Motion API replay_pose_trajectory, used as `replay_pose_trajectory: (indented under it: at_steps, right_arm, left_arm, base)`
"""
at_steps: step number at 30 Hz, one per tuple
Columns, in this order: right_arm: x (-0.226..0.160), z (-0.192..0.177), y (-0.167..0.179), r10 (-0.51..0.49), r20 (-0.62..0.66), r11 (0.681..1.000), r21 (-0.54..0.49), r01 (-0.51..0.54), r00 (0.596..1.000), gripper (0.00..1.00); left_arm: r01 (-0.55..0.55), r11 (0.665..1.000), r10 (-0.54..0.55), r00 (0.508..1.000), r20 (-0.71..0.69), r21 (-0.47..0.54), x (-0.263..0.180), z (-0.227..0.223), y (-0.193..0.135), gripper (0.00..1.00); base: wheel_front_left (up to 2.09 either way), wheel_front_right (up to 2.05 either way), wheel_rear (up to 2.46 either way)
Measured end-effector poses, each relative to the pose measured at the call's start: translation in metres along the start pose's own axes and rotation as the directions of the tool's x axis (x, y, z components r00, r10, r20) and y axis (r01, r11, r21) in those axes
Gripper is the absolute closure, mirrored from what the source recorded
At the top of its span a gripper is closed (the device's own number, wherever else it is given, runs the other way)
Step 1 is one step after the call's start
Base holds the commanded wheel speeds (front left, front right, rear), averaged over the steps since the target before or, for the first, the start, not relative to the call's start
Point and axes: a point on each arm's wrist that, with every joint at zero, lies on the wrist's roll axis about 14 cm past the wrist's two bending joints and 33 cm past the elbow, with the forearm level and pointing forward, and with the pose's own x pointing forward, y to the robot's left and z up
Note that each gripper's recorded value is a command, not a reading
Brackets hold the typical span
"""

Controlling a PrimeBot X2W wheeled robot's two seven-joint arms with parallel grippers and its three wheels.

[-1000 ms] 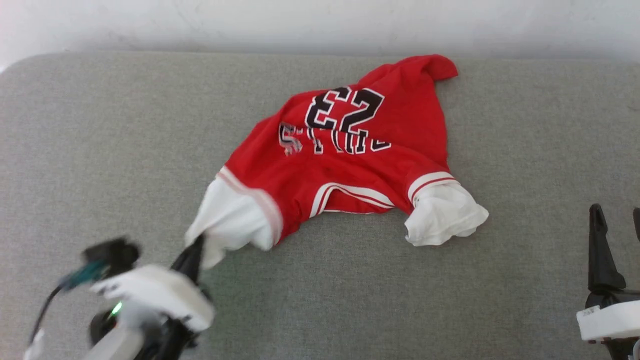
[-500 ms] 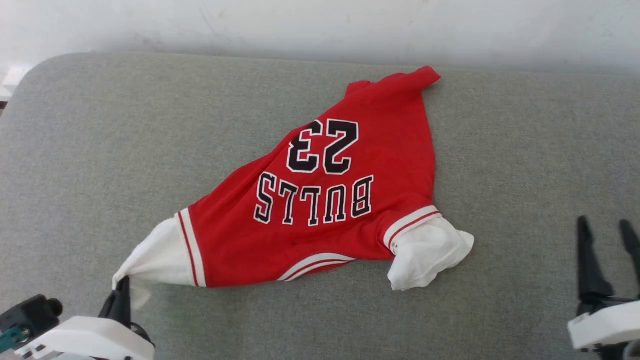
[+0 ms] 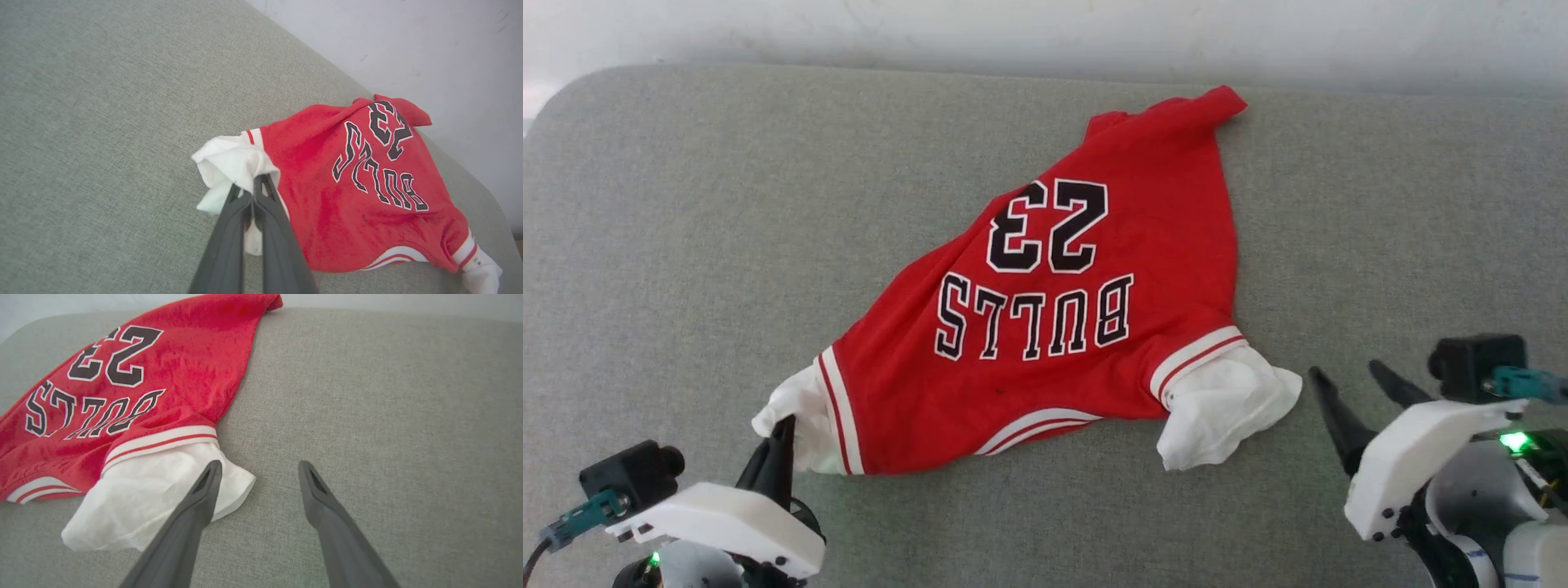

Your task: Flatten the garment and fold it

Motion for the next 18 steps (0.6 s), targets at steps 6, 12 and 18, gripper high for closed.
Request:
replay_pose_trajectory:
  at_steps: [6,12,18]
  right_arm:
    - [0.017,-0.023,0.01,0.026,-0.159,0.999,-0.022,-0.03,0.987,0.0]
    - [0.031,-0.033,0.011,0.036,-0.216,0.999,-0.016,-0.04,0.976,0.0]
    - [0.039,-0.054,0.011,0.044,-0.286,0.999,0.005,-0.045,0.957,0.0]
  left_arm:
    - [0.0,1.0,0.0,1.0,-0.015,-0.004,0.002,-0.005,0.001,1.0]
    - [-0.017,1.0,0.016,1.0,-0.026,-0.005,-0.001,-0.008,0.007,1.0]
    - [-0.021,1.0,0.02,0.999,-0.03,-0.011,0.0,-0.008,0.008,1.0]
  base:
    - [0.0,0.0,0.0]
    - [0.0,0.0,0.0]
    - [0.0,0.0,0.0]
